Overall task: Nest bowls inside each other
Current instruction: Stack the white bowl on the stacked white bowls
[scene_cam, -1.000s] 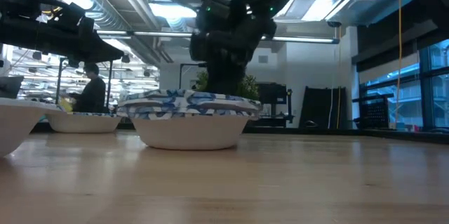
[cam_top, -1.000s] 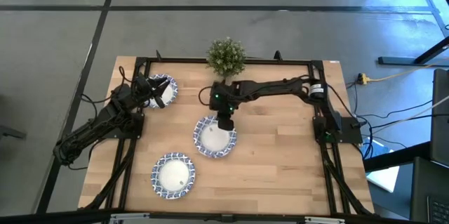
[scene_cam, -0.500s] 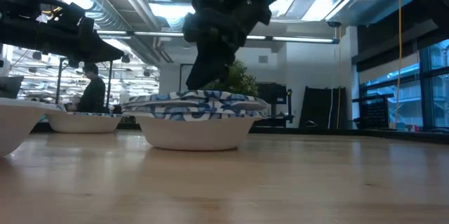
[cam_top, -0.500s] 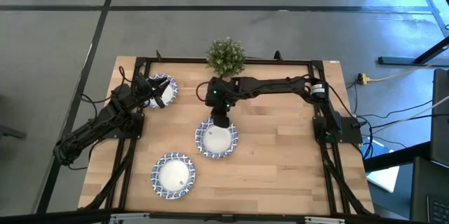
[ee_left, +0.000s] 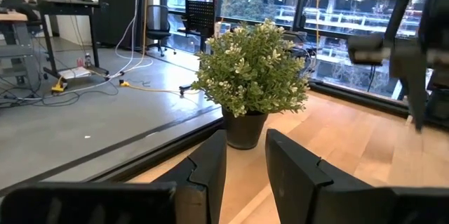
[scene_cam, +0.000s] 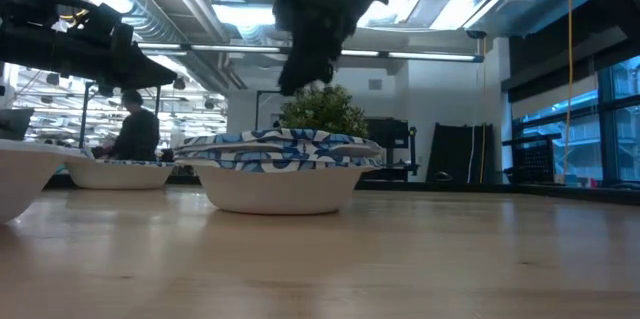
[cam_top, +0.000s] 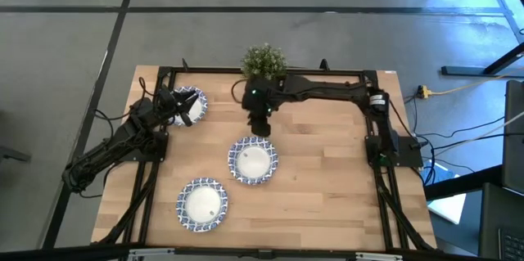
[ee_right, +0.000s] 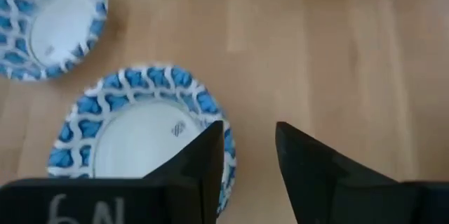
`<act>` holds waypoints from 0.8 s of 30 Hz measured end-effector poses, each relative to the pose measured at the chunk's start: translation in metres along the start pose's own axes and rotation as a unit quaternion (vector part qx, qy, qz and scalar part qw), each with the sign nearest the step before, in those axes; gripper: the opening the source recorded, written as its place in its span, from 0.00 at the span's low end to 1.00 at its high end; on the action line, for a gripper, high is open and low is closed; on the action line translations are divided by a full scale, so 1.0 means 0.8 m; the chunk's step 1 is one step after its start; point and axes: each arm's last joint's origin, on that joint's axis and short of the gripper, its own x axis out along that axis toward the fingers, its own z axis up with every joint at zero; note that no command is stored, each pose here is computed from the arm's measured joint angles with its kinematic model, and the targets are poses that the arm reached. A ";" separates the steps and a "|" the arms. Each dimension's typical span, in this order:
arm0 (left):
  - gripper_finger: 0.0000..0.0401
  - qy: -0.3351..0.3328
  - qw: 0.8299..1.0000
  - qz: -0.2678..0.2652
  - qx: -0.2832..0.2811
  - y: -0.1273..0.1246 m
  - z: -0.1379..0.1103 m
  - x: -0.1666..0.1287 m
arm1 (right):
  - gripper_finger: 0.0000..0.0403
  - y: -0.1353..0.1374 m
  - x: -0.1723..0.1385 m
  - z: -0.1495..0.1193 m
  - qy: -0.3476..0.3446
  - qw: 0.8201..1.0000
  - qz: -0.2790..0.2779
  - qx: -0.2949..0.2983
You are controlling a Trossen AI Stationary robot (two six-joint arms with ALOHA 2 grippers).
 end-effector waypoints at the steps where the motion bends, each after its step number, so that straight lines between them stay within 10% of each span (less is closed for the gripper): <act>1: 0.24 0.000 1.000 0.000 0.000 0.000 0.000 0.000 | 0.33 -0.002 -0.008 0.002 -0.008 1.000 -0.004 0.000; 9: 0.24 0.000 1.000 0.001 0.002 0.000 0.000 0.000 | 0.33 -0.010 -0.086 -0.020 -0.054 0.996 -0.066 0.025; 24: 0.24 -0.003 0.999 0.027 0.042 0.002 0.000 0.000 | 0.33 0.016 -0.130 -0.163 -0.210 0.967 -0.109 0.090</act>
